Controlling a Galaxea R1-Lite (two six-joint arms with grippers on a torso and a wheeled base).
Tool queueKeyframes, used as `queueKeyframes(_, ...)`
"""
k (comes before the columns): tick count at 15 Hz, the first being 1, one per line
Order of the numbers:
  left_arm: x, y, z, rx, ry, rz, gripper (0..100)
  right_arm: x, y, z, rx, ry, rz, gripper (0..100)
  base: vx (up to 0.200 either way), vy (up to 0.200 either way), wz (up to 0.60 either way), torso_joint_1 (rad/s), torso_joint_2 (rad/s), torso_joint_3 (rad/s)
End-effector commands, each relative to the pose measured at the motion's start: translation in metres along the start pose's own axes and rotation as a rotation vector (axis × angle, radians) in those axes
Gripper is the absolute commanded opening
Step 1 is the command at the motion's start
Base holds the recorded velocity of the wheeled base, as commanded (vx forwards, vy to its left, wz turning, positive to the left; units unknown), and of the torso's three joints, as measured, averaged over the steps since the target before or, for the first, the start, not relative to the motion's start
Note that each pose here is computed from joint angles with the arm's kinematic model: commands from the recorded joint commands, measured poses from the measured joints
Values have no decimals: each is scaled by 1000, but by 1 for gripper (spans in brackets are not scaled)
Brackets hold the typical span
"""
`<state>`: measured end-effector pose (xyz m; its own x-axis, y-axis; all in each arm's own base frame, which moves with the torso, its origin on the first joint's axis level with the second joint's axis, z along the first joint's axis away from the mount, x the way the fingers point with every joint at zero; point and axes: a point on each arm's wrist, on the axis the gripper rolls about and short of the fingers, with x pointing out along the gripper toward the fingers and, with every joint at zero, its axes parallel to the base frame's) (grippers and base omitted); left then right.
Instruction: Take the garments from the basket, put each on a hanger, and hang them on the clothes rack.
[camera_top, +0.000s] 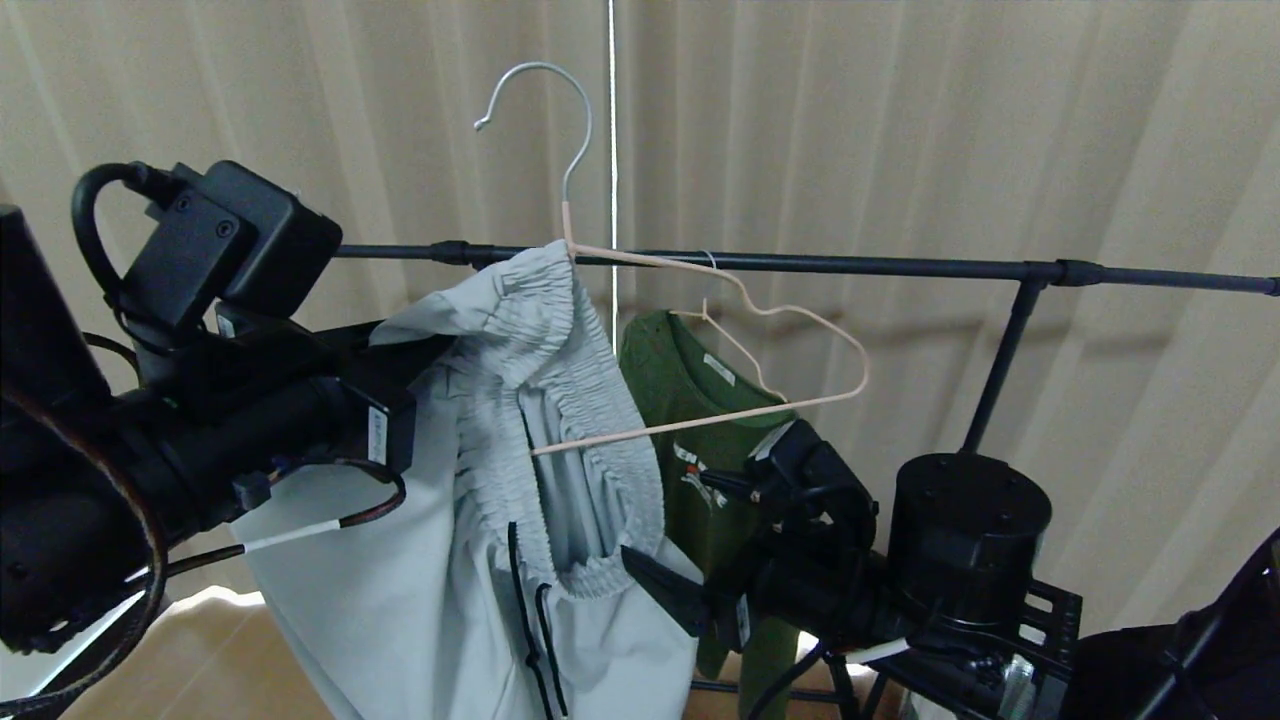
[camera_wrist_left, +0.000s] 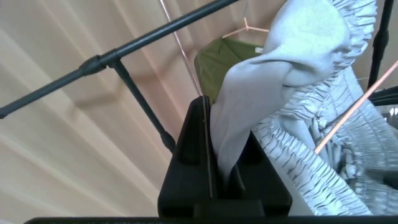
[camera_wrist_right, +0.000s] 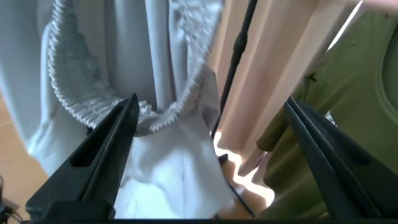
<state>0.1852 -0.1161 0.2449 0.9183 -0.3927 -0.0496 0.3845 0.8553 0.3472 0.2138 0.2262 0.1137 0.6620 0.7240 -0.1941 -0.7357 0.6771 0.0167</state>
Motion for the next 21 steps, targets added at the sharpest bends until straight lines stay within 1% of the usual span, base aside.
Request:
queueKeyframes(1,-8,-2,6,-4,-31,-16,0,3,-2,-3,1,6,-6,0,0,0,0,0,0,0)
queueKeyframes(3,-12,-8,11,-3,-54,-43,0,4,-2,-4,1,-7,-9,0,0,0,0,0,0,0)
queueKeyframes(9,-11,-9,9,0,-50,-48,0,2,-3,-4,2,-10,-13,0,0,0,0,0,0,0)
queueKeyframes(12,-11,-4,7,13,-38,-21,0,-4,-20,-3,11,-16,-94,0,0,0,0,0,0,0)
queueKeyframes(13,-9,5,3,49,-18,19,0,-12,-31,-2,12,-19,-138,0,0,0,0,0,0,0)
queueKeyframes(15,-7,15,-2,107,5,67,0,-26,-43,-1,9,-18,-183,0,0,0,0,0,0,0)
queueKeyframes(16,-7,16,-2,114,8,69,0,-30,-49,-1,12,-17,-205,0,0,0,0,0,0,0)
queueKeyframes(17,-8,14,-6,119,19,61,0,-36,-59,0,4,-18,-243,0,0,0,0,0,0,0)
queueKeyframes(18,-8,13,-11,137,37,55,0,-39,-67,-1,-9,-12,-270,0,0,0,0,0,0,0)
queueKeyframes(20,-11,11,-23,215,81,49,0,-43,-81,-1,-25,-10,-322,0,0,0,0,0,0,0)
queueKeyframes(21,-12,13,-27,233,94,57,0,-45,-86,0,-39,-11,-342,0,0,0,0,0,0,0)
